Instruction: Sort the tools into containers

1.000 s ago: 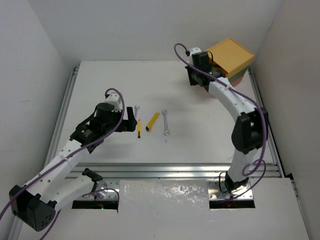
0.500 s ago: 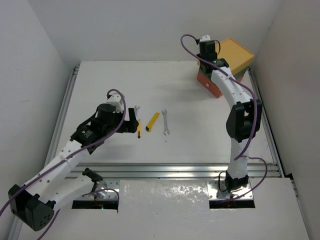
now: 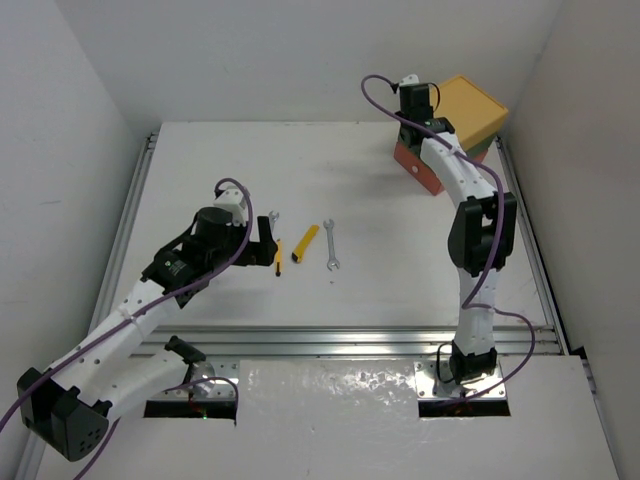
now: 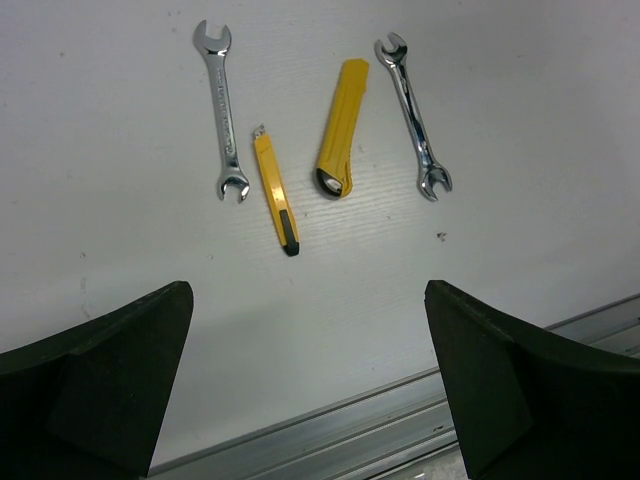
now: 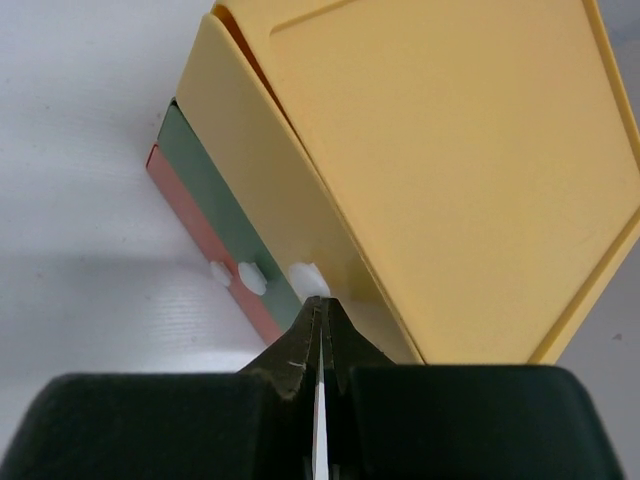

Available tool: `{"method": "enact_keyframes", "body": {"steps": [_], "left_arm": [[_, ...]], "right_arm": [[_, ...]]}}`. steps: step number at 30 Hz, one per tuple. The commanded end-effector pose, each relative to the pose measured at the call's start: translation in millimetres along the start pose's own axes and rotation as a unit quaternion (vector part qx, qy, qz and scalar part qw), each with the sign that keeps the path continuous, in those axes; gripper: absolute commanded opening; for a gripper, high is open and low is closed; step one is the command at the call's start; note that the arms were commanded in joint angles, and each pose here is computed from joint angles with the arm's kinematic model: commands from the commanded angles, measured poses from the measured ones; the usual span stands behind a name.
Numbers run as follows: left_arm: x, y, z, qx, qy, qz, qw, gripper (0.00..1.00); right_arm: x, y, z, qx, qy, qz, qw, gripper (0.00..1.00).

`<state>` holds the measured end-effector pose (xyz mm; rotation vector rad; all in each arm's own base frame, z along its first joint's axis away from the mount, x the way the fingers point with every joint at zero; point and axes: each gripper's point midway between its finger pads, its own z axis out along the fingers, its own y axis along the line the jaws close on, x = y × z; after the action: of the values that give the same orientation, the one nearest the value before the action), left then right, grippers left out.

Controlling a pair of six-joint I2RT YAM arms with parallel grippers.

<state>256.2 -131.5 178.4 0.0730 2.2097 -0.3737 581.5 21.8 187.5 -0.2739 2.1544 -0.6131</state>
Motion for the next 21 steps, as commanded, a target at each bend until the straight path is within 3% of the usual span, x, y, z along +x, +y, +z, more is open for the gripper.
{"method": "enact_keyframes", "body": {"steps": [1, 7, 10, 12, 13, 21], "left_arm": [[-7, -7, 0, 0.011, -0.016, -0.001, 1.0, 1.0], [-7, -8, -1, 0.013, -0.017, -0.001, 1.0, 1.0], [-8, -8, -1, 0.014, -0.018, 0.0, 1.0, 1.0], [-8, -9, -2, 0.015, -0.018, 0.0, 1.0, 1.0], [-8, -9, -2, 0.016, -0.018, 0.0, 1.0, 1.0], [-10, -11, -5, 0.019, -0.024, 0.001, 1.0, 1.0]], "right_arm": [[-24, -22, -3, 0.03, -0.027, 0.009, 0.999, 0.0], [-25, -31, -7, 0.045, -0.025, 0.009, 0.999, 0.01], [-23, -20, -13, 0.008, -0.024, 0.015, 1.0, 0.16], [-30, -20, -28, -0.002, -0.035, 0.03, 0.999, 0.04], [-28, -18, -31, -0.003, -0.035, 0.031, 0.999, 0.04], [-26, 44, -60, -0.06, -0.067, -0.019, 0.996, 0.23]]}}
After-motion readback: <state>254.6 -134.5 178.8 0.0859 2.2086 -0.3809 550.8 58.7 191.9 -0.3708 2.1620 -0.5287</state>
